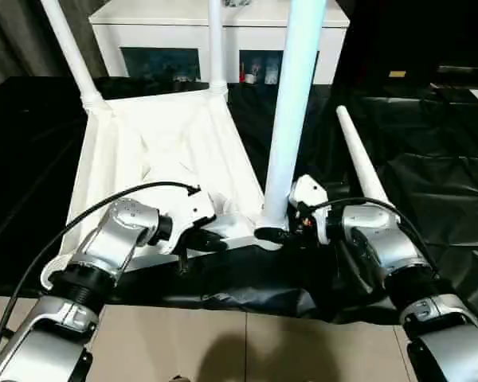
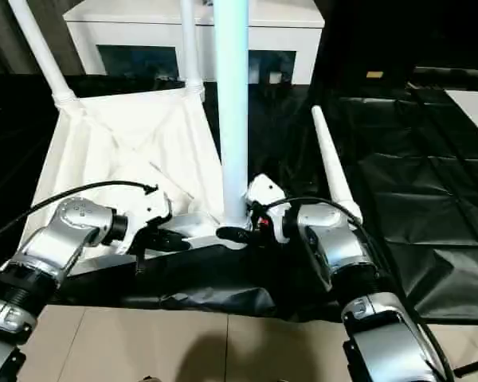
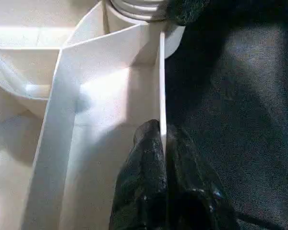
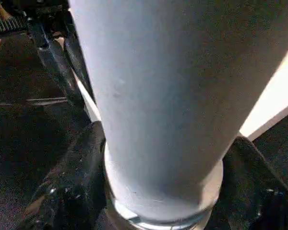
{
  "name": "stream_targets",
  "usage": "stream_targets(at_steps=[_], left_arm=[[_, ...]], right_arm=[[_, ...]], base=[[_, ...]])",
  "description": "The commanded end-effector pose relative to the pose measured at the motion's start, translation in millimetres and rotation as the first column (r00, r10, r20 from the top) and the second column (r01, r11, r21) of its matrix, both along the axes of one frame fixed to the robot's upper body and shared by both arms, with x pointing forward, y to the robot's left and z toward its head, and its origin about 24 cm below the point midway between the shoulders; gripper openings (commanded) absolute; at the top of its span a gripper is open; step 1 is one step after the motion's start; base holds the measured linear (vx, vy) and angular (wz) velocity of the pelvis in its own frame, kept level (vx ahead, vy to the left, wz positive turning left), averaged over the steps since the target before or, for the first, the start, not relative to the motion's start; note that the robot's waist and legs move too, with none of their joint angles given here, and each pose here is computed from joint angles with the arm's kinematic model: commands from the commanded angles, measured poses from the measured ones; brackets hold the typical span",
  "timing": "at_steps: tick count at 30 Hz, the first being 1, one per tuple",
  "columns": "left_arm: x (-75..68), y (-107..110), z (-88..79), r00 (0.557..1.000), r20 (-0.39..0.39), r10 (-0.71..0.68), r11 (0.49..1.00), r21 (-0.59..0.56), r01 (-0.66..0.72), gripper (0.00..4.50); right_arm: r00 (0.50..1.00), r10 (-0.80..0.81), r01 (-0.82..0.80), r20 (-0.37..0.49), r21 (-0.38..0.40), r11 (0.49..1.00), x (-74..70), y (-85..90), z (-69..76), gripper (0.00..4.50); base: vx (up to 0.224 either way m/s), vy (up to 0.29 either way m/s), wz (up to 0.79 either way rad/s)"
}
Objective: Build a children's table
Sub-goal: Rotate leg to tighten
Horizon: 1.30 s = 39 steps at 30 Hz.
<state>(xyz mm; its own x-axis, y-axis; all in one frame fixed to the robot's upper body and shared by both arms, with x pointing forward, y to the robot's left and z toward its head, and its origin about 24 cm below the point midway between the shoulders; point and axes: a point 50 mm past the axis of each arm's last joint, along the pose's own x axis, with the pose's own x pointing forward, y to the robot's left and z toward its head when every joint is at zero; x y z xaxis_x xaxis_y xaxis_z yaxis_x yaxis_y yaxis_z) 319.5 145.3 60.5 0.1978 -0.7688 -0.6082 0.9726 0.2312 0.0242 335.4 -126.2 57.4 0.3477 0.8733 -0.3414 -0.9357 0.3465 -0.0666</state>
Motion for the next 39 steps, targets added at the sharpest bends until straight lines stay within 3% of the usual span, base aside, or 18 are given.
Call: stream_targets(at_steps=[1, 6, 11, 14, 15, 17, 19, 20, 21, 25, 26, 31, 35, 37, 39], left_arm=[[-10.4, -8.3, -14.9, 0.996, -0.069, -0.054, 0.998, 0.019, 0.055, 0.0], [-7.8, -8.3, -15.3, 0.998, -0.056, -0.004, 1.0, 0.003, 0.004, 0.0], [-3.7, -9.8, -17.9, 0.996, -0.049, 0.072, 0.997, -0.005, -0.073, 0.0], [1.5, -12.9, -20.4, 0.988, -0.035, 0.152, 0.988, 0.002, -0.152, 0.0], [5.1, -14.7, -21.4, 0.98, -0.022, 0.198, 0.98, 0.005, -0.198, 0.0], [19.5, -27.0, -22.3, 0.922, 0.015, 0.386, 0.922, -0.023, -0.386, 0.0], [21.6, -29.5, -22.3, 0.908, 0.015, 0.418, 0.908, -0.029, -0.417, 0.0], [26.3, -36.2, -22.3, 0.874, 0.017, 0.486, 0.873, -0.043, -0.485, 0.0], [27.0, -37.8, -22.2, 0.868, 0.017, 0.496, 0.868, -0.047, -0.495, 0.0], [34.1, -70.0, -19.0, 0.801, 0.007, 0.599, 0.796, -0.117, -0.594, 0.0], [34.4, -76.6, -17.9, 0.796, 0.005, 0.606, 0.789, -0.133, -0.6, 0.0], [34.7, -81.4, -17.7, 0.789, 0.007, 0.615, 0.782, -0.138, -0.608, 0.0], [36.9, -71.2, -20.1, 0.766, 0.014, 0.642, 0.762, -0.117, -0.637, 0.0], [37.5, -63.4, -22.1, 0.76, 0.017, 0.649, 0.758, -0.103, -0.645, 0.0], [37.7, -61.9, -22.3, 0.759, 0.018, 0.65, 0.757, -0.1, -0.646, 0.0]], right_arm=[[0.997, -0.075, 0.076, -0.025, 0.046, 0.996, 1.2, -2.8, -4.7, 2.72], [0.976, -0.193, 0.204, -0.098, 0.127, 0.971, 0.5, -1.7, -16.6, 2.7], [0.959, -0.252, 0.269, -0.129, 0.131, 0.954, -5.4, 6.9, -31.4, 2.7], [0.922, -0.356, 0.374, -0.149, 0.113, 0.921, -6.3, 13.4, -43.3, 2.7], [0.894, -0.419, 0.437, -0.161, 0.101, 0.894, -5.8, 15.6, -48.3, 2.7], [0.773, -0.599, 0.619, -0.209, 0.042, 0.784, -6.6, 23.5, -65.7, 2.7], [0.75, -0.625, 0.645, -0.217, 0.031, 0.763, -6.7, 24.6, -68.1, 2.7], [0.69, -0.688, 0.707, -0.224, 0.008, 0.707, -5.3, 28.0, -71.1, 2.7], [0.68, -0.698, 0.717, -0.225, 0.004, 0.697, -4.8, 29.0, -71.2, 2.7], [0.533, -0.81, 0.831, -0.245, -0.03, 0.555, 4.1, 48.1, -66.2, 2.7], [0.516, -0.822, 0.843, -0.242, -0.028, 0.537, 6.2, 51.6, -63.5, 2.7], [0.515, -0.819, 0.845, -0.254, -0.012, 0.535, 10.8, 62.7, -55.5, 2.7], [0.508, -0.823, 0.852, -0.252, 0.012, 0.523, 16.7, 66.6, -47.0, 2.7], [0.54, -0.801, 0.836, -0.257, 0.056, 0.546, 20.6, 69.2, -39.8, 3.26], [0.55, -0.797, 0.831, -0.251, 0.065, 0.553, 21.5, 69.8, -37.9, 3.42]], base=[[0.0, 0.0, 0.0], [0.0, 0.0, 0.0], [0.0, 0.0, 0.0], [0.0, 0.0, 0.0], [0.0, 0.0, 0.0], [0.0, 0.0, 0.0], [0.0, 0.0, 0.0], [0.0, 0.0, 0.0], [0.0, 0.0, 0.0], [0.0, 0.0, 0.0], [0.0, 0.0, 0.0], [0.0, 0.0, 0.0], [0.0, 0.0, 0.0], [0.0, 0.0, 0.0], [0.0, 0.0, 0.0]])
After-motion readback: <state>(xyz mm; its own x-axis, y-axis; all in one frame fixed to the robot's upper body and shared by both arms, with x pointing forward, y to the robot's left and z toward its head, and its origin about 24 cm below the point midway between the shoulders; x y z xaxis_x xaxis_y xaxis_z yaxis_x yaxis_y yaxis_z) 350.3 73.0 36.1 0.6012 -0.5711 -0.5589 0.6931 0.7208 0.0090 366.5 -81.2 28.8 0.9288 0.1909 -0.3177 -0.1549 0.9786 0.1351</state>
